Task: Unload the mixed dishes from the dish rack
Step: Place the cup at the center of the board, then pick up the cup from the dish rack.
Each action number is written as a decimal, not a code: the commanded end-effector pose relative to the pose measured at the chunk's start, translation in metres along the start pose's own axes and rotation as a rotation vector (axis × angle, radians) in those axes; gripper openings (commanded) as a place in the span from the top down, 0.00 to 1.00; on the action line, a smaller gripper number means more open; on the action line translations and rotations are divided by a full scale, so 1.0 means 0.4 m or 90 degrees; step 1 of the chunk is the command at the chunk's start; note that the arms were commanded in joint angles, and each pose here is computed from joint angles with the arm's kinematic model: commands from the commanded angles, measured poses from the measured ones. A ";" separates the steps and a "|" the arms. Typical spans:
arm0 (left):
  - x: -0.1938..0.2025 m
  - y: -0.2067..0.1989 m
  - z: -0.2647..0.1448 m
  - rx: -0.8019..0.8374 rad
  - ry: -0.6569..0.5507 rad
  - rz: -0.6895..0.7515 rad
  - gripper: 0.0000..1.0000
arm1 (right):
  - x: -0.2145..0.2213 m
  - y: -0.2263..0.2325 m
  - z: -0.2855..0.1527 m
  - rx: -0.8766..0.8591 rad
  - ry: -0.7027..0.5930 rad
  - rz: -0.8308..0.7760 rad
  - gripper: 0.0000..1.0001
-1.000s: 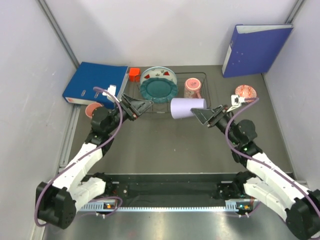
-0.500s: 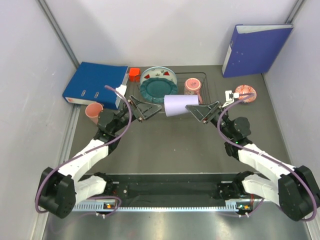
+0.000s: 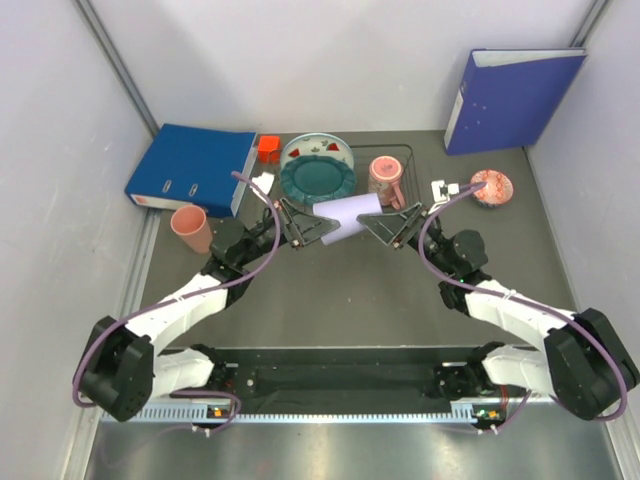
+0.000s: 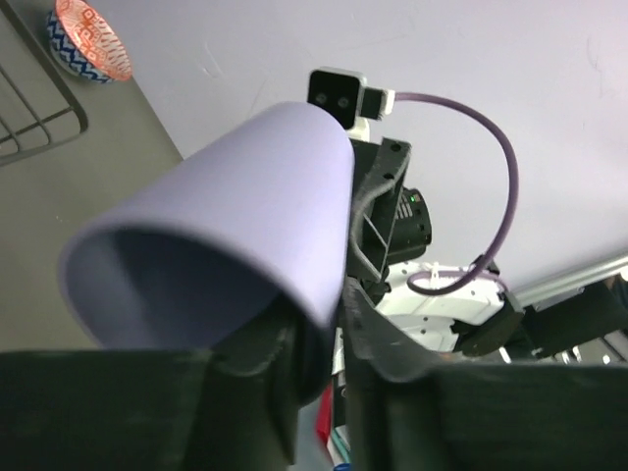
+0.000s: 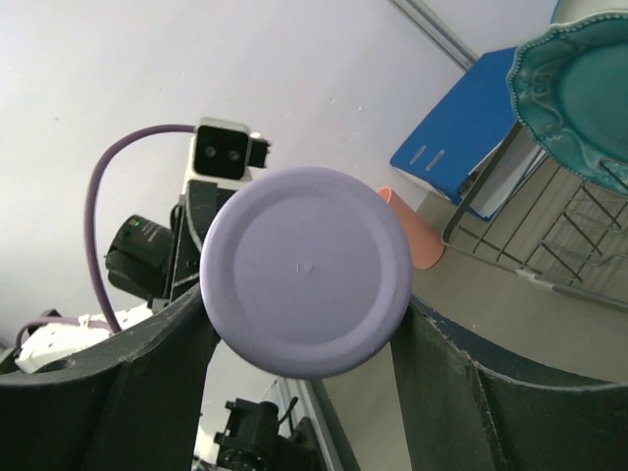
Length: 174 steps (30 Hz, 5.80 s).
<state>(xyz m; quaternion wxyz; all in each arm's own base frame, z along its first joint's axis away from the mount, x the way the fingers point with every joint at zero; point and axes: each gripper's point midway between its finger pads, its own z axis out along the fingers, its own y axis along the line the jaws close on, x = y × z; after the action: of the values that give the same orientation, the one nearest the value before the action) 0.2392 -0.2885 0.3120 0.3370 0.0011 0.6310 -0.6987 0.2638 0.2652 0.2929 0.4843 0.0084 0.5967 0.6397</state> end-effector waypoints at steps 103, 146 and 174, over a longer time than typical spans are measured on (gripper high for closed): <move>-0.291 0.465 -0.799 -1.118 -0.153 -0.075 0.68 | -0.054 -0.216 -0.137 0.415 0.058 -0.252 0.00; -0.171 0.193 -0.183 -0.631 -0.067 0.252 0.25 | -0.275 -0.402 -0.029 0.786 0.200 -0.548 0.04; -0.113 0.239 -0.158 -0.546 -0.041 0.272 0.23 | -0.196 -0.571 -0.001 0.624 0.404 -0.573 0.41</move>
<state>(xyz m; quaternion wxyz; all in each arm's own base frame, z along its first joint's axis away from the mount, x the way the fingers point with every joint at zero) 0.2884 -0.2023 0.2145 0.4340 -0.0385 0.8612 -0.2619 0.4316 0.1666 0.1747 0.4437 -0.2023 0.8730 0.0008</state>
